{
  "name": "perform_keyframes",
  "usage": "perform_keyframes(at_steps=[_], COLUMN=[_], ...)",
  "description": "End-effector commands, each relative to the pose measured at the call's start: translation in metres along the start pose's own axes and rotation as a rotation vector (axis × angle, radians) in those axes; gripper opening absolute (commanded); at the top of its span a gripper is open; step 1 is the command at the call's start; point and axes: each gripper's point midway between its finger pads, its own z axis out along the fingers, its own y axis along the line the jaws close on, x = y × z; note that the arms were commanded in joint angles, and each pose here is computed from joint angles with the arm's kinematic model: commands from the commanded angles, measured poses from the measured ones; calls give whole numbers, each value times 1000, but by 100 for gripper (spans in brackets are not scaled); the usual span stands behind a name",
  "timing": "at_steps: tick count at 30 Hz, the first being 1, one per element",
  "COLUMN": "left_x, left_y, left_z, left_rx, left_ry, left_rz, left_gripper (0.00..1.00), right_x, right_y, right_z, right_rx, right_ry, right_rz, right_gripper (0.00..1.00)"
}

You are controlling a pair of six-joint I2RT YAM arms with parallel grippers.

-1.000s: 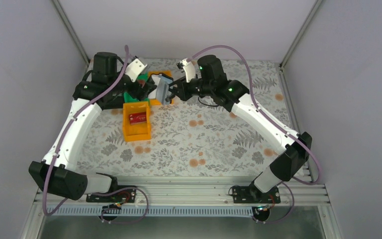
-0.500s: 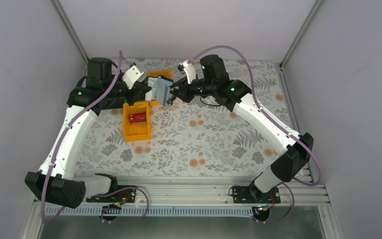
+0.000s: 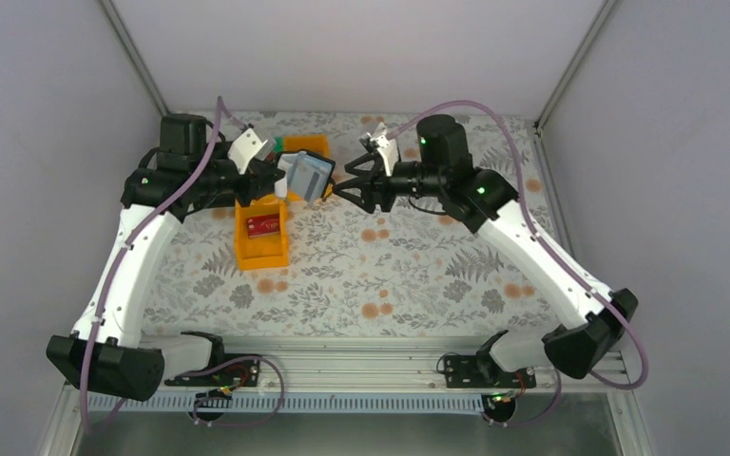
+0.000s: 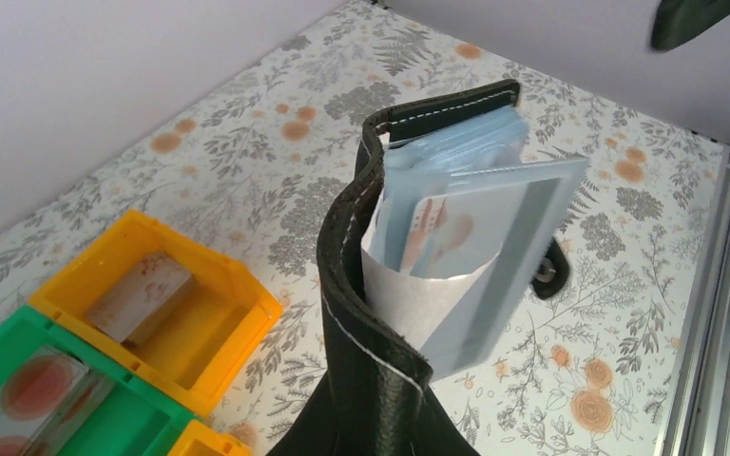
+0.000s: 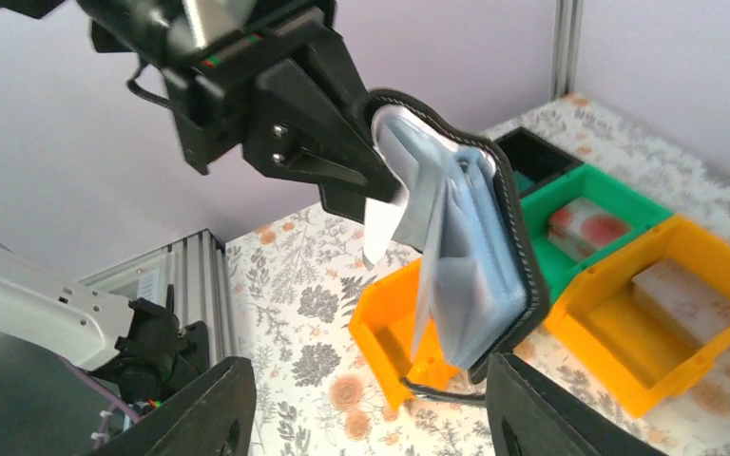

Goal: Take the credit cards out of the card holder

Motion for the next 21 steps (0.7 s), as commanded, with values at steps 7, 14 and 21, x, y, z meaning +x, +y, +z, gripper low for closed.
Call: perform_keyframes(at_steps=[7,14,21], left_x=[-14,-15,-17], left_y=[-14,-35,-45], left_z=[-18,-21,-26], left_rx=[12,112,170], left_ry=[-51,-72,-90], left_rz=[-3,12,21], left_gripper=[2,2,2], right_x=[-14,-8,-2], right_y=[0,4,29], right_z=[9,29,30], right_rx=[-1,-98,-258], right_ry=[-97,-79,-85], right_rz=[-63,-90,-145], right_gripper=[99,99,41])
